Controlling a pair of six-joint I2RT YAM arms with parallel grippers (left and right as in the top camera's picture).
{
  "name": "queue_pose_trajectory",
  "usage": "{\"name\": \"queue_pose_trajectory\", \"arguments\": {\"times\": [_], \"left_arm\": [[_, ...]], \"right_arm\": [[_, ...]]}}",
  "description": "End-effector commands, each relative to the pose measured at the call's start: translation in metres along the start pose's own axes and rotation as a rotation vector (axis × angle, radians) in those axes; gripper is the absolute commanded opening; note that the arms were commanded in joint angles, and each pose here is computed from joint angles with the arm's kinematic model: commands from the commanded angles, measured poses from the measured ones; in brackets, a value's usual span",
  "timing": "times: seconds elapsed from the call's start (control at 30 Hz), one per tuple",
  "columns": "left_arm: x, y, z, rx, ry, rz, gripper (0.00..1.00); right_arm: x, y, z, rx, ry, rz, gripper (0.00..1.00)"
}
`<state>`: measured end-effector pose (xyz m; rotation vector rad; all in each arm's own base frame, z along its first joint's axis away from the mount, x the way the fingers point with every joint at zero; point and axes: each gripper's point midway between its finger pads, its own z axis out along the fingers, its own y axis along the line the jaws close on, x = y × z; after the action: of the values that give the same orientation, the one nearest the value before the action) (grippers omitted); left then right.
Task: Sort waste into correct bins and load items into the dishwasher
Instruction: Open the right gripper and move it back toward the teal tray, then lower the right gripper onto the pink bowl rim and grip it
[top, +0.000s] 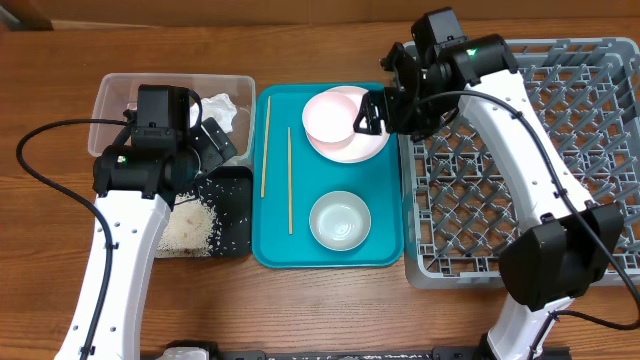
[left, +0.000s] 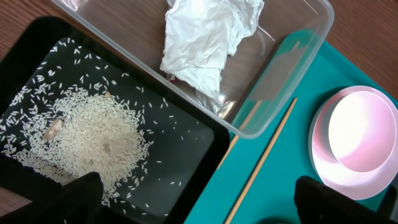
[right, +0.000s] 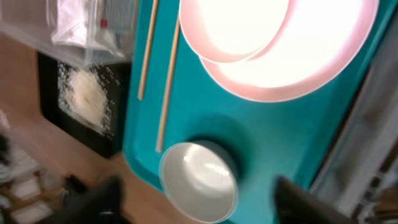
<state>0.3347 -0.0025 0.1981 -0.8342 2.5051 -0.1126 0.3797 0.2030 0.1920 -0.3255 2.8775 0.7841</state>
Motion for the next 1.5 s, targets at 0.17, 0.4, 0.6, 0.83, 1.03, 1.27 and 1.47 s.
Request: {"name": "queue_pose_trajectory", "arguments": {"times": [0.17,0.4,0.6,0.83,1.03,1.27,1.47], "left_arm": [[-0.005,-0.003,-0.005,0.014,-0.017,0.012,1.0],[-0.005,-0.003,-0.005,0.014,-0.017,0.012,1.0],[-0.005,-0.003,-0.005,0.014,-0.017,0.012,1.0],[-0.005,-0.003,-0.005,0.014,-0.017,0.012,1.0],[-0.005,-0.003,-0.005,0.014,-0.017,0.012,1.0],[-0.005,-0.003,-0.005,0.014,-0.017,0.012,1.0],[-0.005,-0.003,-0.005,0.014,-0.017,0.012,1.0]], "right_arm": [[0.009,-0.038,0.001,0.252,0.004,0.095,0.58],[0.009,-0.035,0.02,0.246,-0.003,0.08,0.57],[-0.004,-0.006,0.056,0.201,-0.072,-0.044,0.57],[-0.037,0.016,0.082,0.238,-0.263,-0.173,0.61],[-0.055,0.028,0.094,0.2,-0.371,-0.219,0.62],[-0.059,0.027,0.116,0.174,-0.418,-0.244,0.57],[-0.053,0.029,0.149,0.168,-0.383,-0.264,0.58]]}}
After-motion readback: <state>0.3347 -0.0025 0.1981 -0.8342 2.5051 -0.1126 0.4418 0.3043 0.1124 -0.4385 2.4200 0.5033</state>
